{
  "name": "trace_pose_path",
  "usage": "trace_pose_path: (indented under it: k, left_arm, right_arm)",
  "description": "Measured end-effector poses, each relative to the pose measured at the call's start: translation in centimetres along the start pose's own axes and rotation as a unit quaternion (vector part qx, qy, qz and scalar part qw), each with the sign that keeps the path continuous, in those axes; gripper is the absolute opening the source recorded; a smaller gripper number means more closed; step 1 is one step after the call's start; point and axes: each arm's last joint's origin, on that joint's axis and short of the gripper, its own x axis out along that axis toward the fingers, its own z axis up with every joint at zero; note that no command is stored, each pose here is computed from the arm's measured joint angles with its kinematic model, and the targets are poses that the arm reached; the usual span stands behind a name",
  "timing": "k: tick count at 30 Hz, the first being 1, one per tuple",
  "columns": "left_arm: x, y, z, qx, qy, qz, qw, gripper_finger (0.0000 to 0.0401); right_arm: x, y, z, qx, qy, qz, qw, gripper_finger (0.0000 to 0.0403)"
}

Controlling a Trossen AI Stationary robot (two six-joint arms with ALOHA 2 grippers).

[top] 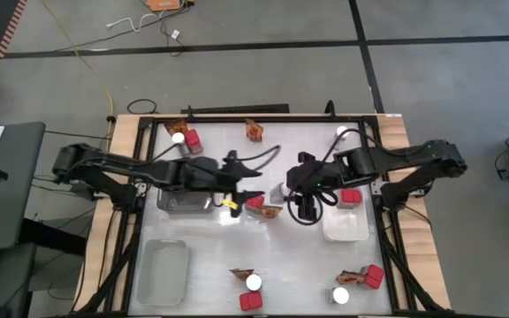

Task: Sort spices by type
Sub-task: Put the white spice bottle into the gray bin

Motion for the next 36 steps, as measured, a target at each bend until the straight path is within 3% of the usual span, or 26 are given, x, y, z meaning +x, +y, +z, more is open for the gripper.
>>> trace_pose_path:
  k: [5, 11, 22, 29, 36]
  left_arm:
    - [2.6, -0.8, 1.3, 0.026, 0.027, -0.039, 0.999, 0.0248]
    - [4.0, -1.2, 2.0, 0.030, 0.044, -0.050, 0.997, 0.0248]
    - [3.9, -1.2, 2.2, -0.013, 0.054, -0.047, 0.997, 0.0248]
    - [2.8, -0.8, 5.3, -0.010, 0.070, -0.035, 0.997, 0.0247]
    - [2.7, 0.0, 4.7, -0.033, 0.118, -0.054, 0.991, 0.0247]
  right_arm:
    - [-0.1, 0.3, 0.6, 0.001, -0.032, 0.008, 0.999, 0.0214]
    - [-0.1, 0.5, 0.8, 0.001, -0.044, 0.011, 0.999, 0.0214]
    - [0.2, 0.7, 0.8, -0.002, -0.042, 0.013, 0.999, 0.0214]
    - [0.2, 0.7, 1.1, -0.001, -0.051, 0.014, 0.999, 0.0214]
    - [0.3, 0.4, 1.2, -0.011, -0.056, 0.011, 0.998, 0.0214]
